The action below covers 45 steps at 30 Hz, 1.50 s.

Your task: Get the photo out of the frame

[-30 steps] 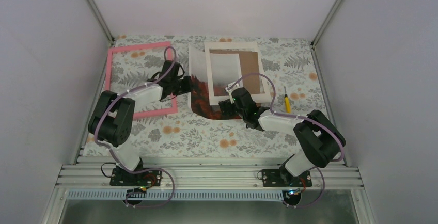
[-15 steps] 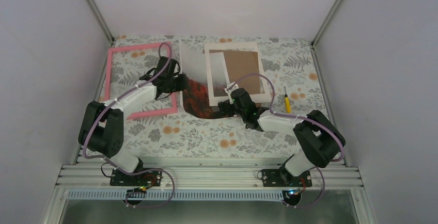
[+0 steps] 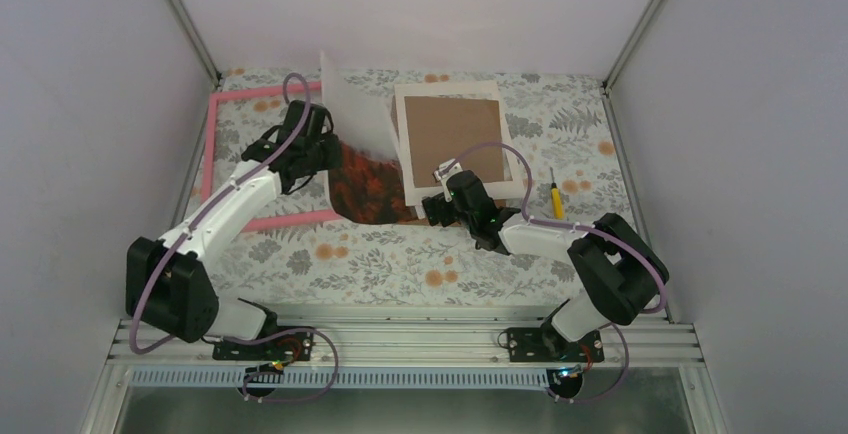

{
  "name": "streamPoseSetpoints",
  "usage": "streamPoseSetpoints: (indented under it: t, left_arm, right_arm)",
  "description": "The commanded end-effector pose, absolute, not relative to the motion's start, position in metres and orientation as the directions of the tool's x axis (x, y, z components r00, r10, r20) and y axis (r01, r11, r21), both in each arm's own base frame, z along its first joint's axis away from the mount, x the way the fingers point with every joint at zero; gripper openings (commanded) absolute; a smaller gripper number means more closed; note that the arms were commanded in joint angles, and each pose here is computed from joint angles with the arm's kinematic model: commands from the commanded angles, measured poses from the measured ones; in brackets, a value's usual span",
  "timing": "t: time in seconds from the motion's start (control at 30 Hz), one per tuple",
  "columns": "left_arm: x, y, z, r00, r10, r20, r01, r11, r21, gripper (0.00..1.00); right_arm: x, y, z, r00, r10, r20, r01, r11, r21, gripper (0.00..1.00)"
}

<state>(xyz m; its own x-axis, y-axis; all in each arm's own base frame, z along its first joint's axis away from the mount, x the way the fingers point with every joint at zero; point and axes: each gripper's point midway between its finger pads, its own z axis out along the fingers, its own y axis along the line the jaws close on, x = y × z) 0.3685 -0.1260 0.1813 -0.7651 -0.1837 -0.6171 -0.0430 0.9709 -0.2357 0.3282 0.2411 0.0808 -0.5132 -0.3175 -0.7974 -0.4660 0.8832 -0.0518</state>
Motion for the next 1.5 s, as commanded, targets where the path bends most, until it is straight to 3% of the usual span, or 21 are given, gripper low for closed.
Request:
streamPoseSetpoints:
  t: [0.0, 0.3, 0.9, 1.2, 1.47]
  left_arm:
    - [0.361, -0.101, 0.211, -0.726, -0.170, -0.666, -0.093, 0.984, -0.150, 0.03]
    - [0.349, -0.087, 0.269, -0.653, -0.175, -0.737, -0.105, 0.984, -0.141, 0.02]
    - [0.375, -0.181, 0.362, -0.556, -0.215, -0.803, 0.280, 0.861, -0.424, 0.02]
    - [0.397, -0.261, 0.375, -0.572, -0.192, -0.798, 0.461, 0.729, -0.506, 0.02]
    - [0.421, -0.291, 0.326, -0.651, -0.232, -0.722, 0.452, 0.646, -0.615, 0.02]
  right_arm:
    - [0.332, 0.242, 0.095, -0.496, -0.281, -0.822, -0.433, 0.900, -0.046, 0.96]
    - [0.334, 0.227, 0.105, -0.490, -0.227, -0.842, -0.352, 0.935, -0.047, 0.99]
    - [0.324, 0.162, 0.155, -0.447, -0.011, -0.894, -0.045, 0.999, 0.010, 1.00]
    - [0.310, 0.130, 0.182, -0.396, 0.068, -0.916, 0.060, 0.997, 0.048, 1.00]
    - [0.300, 0.122, 0.201, -0.387, 0.101, -0.916, 0.058, 0.995, 0.085, 1.00]
